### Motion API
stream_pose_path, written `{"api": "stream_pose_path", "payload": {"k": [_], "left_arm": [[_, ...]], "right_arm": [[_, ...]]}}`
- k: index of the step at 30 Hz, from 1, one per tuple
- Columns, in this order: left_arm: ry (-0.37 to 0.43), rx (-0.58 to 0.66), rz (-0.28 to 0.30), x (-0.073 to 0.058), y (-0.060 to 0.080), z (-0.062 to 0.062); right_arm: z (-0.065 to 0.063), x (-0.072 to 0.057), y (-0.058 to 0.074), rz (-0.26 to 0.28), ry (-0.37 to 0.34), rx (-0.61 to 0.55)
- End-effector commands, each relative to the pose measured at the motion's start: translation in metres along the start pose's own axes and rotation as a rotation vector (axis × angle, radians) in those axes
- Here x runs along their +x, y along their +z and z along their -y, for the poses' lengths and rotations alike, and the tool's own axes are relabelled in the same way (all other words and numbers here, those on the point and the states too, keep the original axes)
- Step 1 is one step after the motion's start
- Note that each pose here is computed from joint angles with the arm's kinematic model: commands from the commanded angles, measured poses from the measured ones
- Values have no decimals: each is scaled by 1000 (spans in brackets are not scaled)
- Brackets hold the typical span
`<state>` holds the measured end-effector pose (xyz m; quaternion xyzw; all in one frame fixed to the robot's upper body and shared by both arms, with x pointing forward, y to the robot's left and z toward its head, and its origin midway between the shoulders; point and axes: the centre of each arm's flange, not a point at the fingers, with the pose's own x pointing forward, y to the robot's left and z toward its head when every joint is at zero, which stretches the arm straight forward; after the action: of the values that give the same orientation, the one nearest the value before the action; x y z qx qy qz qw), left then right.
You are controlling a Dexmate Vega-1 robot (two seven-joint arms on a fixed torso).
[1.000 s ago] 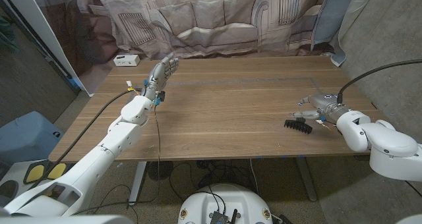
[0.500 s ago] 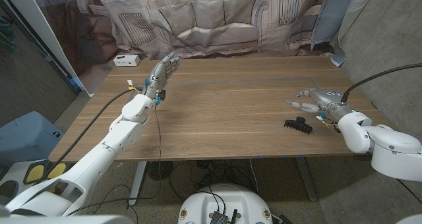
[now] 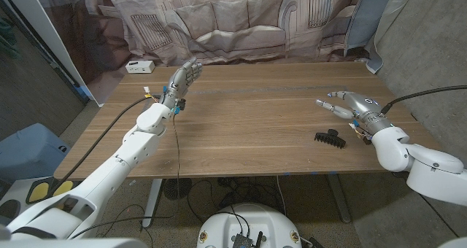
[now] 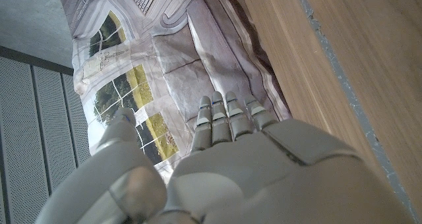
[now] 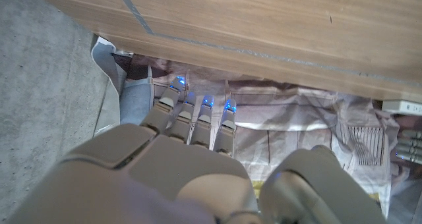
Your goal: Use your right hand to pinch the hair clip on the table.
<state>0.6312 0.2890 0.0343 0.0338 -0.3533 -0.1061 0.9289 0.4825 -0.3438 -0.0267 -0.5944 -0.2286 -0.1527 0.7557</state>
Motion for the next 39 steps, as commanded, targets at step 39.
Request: {"api": "stream_pose_path", "payload": {"k": [39], "left_arm": [[-13, 13, 26, -12, 24, -25]], "right_arm": [[-14, 59, 17, 156, -194, 859]]}}
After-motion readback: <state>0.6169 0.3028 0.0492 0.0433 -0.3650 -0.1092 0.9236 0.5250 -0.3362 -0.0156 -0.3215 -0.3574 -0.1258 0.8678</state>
